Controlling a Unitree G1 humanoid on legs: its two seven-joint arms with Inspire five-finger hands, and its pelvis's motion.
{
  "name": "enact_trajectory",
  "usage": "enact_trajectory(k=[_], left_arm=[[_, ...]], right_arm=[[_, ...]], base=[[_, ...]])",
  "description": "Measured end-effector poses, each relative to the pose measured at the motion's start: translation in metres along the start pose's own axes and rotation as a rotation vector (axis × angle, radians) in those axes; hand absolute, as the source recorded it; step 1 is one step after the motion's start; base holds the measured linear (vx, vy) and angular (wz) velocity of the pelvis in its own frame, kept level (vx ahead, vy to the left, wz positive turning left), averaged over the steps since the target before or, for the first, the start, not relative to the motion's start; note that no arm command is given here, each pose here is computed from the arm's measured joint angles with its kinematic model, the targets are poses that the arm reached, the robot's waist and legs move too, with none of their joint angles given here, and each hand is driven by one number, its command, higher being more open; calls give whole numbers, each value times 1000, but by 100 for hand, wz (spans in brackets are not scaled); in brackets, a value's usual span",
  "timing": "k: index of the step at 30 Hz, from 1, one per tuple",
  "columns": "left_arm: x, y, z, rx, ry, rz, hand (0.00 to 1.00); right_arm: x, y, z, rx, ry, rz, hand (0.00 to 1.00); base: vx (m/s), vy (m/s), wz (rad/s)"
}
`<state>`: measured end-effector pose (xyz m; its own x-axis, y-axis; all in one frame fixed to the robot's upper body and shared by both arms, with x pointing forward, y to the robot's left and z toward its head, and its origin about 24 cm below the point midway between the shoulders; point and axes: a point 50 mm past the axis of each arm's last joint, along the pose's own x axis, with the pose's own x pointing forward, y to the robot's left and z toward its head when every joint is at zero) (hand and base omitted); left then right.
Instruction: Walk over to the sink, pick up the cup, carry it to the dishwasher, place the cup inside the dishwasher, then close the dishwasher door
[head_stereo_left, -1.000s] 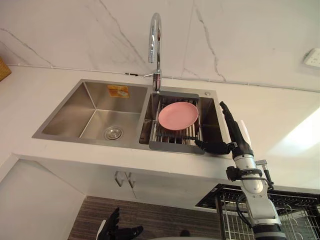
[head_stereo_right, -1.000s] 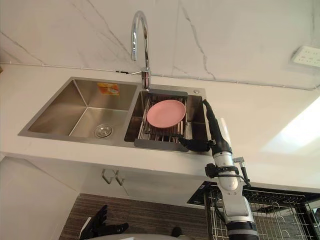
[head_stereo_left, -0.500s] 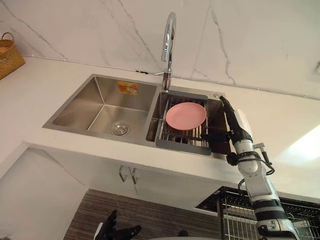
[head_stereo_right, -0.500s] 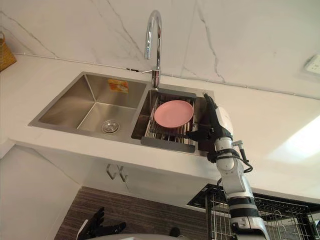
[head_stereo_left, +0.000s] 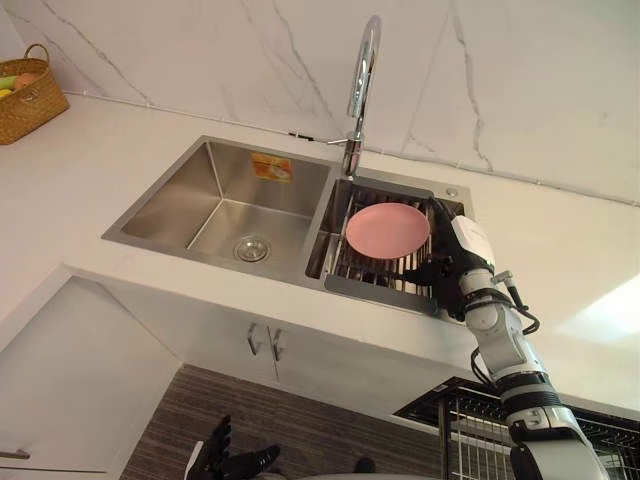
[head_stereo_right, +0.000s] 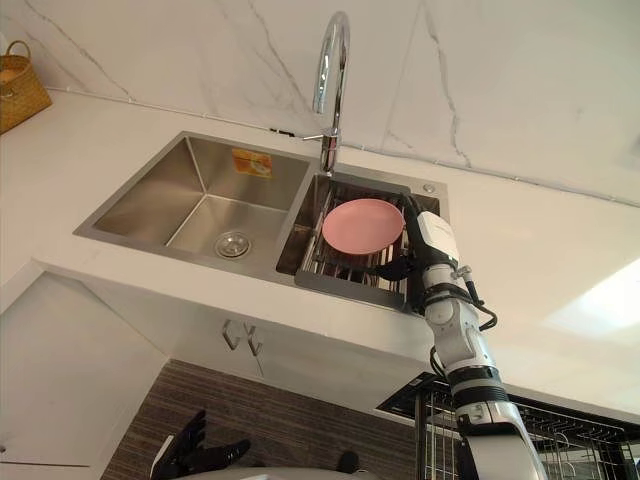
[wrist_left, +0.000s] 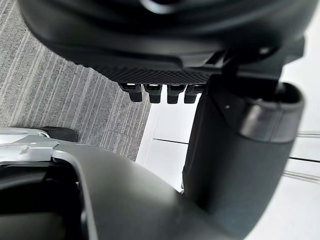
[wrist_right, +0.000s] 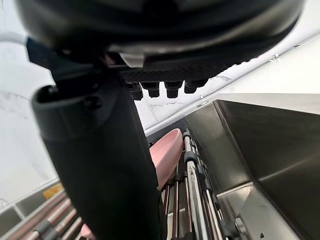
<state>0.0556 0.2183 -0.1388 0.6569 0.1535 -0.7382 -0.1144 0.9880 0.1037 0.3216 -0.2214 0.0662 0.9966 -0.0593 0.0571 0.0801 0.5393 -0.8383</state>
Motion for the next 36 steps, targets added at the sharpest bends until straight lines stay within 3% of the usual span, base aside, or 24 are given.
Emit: enact_trajectory(k=[11,18,36], left_arm=[[2,2,8,3,-35,-13,100],[3,7,14,-1,-58,-15,100],[8,12,24,20,-72,-18,100]], right_arm=[[14,5,4,-203,2,50,100],[25,-10,14,-383,-59,25,100],[33,-17,29,-571,-136,23,100]], base=[[-3,13,5],[-4,2,0],[-1,2,0]])
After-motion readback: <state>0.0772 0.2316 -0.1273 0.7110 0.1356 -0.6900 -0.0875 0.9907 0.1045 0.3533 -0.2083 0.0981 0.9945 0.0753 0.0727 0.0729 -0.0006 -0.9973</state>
